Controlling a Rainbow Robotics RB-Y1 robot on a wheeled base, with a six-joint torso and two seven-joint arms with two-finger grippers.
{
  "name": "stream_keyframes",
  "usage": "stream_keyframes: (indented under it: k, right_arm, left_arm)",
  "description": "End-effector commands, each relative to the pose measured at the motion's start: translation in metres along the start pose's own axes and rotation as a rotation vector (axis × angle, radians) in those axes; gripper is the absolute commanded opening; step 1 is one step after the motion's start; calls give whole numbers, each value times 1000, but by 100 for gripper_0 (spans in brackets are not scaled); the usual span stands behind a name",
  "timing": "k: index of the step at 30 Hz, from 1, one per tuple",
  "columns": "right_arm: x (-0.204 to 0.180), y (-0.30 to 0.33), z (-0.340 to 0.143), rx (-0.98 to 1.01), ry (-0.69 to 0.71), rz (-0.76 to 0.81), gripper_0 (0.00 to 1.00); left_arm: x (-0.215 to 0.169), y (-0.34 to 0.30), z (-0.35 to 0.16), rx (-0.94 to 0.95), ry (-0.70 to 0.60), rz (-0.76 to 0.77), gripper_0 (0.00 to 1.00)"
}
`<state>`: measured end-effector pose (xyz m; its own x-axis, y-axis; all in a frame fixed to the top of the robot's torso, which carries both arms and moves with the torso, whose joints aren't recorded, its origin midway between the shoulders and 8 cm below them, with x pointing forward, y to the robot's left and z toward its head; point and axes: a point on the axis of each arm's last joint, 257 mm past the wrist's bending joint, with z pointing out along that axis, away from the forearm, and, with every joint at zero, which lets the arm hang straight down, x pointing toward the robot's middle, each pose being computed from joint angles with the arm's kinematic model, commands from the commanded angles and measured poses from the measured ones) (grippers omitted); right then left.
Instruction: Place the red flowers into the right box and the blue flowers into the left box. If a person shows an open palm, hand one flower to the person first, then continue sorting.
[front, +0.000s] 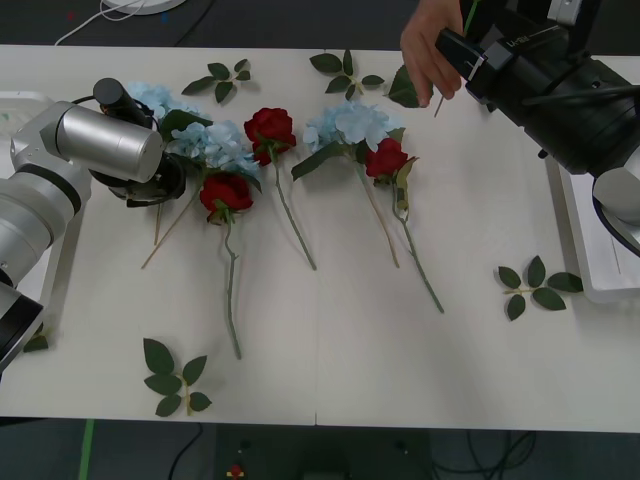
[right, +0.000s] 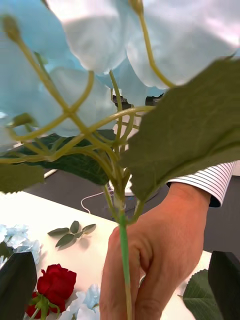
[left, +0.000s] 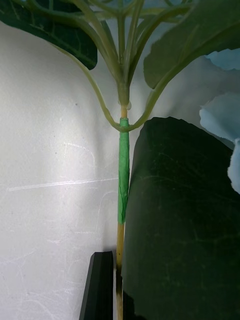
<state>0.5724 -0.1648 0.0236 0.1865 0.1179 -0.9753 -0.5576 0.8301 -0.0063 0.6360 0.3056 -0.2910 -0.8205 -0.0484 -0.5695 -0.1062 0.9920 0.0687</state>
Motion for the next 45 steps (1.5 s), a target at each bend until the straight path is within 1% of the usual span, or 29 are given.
stream_keyframes:
  k: [1,2,3,4,5,9,16,22,23,27,32,33,36,37,38,39,40,41,45]
  right_arm:
    - [-34,16,12,-28,-69,-15,100]
    - [-34,16,12,-28,-69,-15,100]
    - [-33,15,11,-28,-68,-15,100]
    - [-32,15,11,-28,-66,-14,100]
    - [-31,16,10,-31,-61,-11,100]
    - [-22,16,4,-50,-32,20,100]
    - [4,11,-21,-104,78,44,100]
    - [35,6,-52,-149,202,7,100]
    - [43,4,-61,-162,241,-4,100]
    - [61,3,-82,-204,329,-55,100]
    - [81,2,-97,-254,420,-181,100]
    - [85,2,-99,-261,444,-190,100]
    - [98,-1,-104,-263,522,-153,100]
    - [103,-2,-106,-266,563,-140,100]
    - [106,-2,-105,-274,603,-127,100]
    - [109,-2,-107,-274,625,-114,100]
    - [111,-2,-107,-274,652,-91,100]
    - [118,0,-108,-269,705,-52,100]
    - [134,4,-106,-216,819,30,100]
  left_arm:
    - [4,-6,3,2,-4,57,5]
    - [4,-6,3,2,-4,57,5]
    - [23,-7,12,3,25,56,5]
    - [26,-6,14,4,24,55,5]
    - [11,-9,10,11,-13,63,5]
    - [-1,-9,4,13,-29,60,5]
    - [-28,-9,-35,1,33,26,5]
    - [-54,-9,-82,25,88,-33,4]
    - [-58,-6,-94,32,108,-48,5]
    - [-61,-7,-114,45,149,-62,5]
    - [-59,-5,-107,47,139,-63,5]
    - [-60,-4,-105,49,128,-61,5]
    - [-56,-1,-99,45,125,-51,5]
    - [-55,1,-96,39,119,-44,24]
    - [-55,2,-93,34,113,-35,70]
    - [-55,2,-91,32,106,-27,84]
    - [-55,2,-89,31,98,-20,91]
    - [-58,2,-86,23,82,-5,92]
    - [-57,6,-78,0,58,25,93]
